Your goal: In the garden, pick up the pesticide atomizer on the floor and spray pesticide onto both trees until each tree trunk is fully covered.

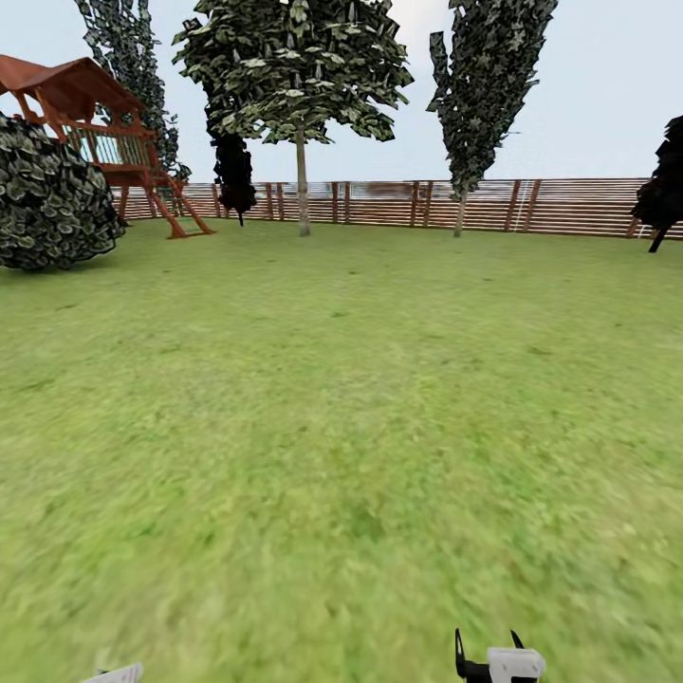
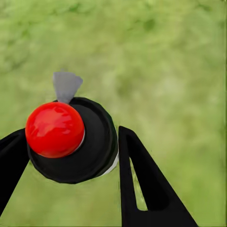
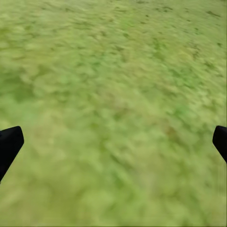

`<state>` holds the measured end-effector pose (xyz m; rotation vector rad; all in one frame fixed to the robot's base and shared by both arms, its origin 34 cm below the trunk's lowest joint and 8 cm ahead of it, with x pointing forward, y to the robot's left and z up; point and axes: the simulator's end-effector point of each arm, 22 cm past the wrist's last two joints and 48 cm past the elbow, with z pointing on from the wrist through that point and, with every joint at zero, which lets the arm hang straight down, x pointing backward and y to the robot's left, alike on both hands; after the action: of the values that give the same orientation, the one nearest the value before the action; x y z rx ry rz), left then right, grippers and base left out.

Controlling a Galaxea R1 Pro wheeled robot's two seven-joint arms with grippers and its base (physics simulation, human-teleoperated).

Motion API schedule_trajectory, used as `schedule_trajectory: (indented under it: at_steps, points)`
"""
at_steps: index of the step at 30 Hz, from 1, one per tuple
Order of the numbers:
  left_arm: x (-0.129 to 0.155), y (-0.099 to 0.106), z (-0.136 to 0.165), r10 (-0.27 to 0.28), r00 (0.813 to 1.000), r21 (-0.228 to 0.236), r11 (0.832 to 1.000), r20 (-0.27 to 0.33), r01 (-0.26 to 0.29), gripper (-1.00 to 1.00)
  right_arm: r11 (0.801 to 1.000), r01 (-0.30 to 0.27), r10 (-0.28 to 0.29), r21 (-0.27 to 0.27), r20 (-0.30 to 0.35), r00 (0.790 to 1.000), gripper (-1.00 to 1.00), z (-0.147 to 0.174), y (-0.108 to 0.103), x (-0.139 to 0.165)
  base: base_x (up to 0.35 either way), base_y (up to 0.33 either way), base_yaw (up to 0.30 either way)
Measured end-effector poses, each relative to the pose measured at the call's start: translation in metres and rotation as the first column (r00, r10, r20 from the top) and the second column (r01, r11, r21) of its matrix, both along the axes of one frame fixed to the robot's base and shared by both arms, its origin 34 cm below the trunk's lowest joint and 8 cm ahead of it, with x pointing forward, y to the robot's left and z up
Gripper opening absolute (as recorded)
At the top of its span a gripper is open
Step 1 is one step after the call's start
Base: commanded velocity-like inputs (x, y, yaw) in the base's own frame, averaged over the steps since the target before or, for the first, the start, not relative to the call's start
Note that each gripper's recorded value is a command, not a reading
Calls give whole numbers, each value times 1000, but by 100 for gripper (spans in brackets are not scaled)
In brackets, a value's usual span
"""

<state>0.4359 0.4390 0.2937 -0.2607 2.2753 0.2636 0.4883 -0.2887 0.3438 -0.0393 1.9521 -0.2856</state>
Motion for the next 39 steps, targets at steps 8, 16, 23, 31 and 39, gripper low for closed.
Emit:
schedule_trajectory:
  at_steps: [8,16,23,31,39]
  points:
    - [0,-1,0,-1,1000,-2,1000,0,1,-100,1000,0,0,0,0,1000,100,0,0,0,337,0,0]
    - [0,-2,-1,-1,1000,-3,1000,0,1,-100,1000,0,0,0,0,1000,100,0,0,0,337,0,0]
    - [0,-3,-1,-1,1000,-4,1000,0,1,-100,1000,0,0,0,0,1000,100,0,0,0,337,0,0]
    - [0,-1,0,0,1000,-1,1000,-1,0,-100,1000,0,0,0,0,1000,100,0,0,0,337,0,0]
    - [0,-1,0,-1,1000,-1,1000,0,1,-100,1000,0,0,0,0,1000,100,0,0,0,337,0,0]
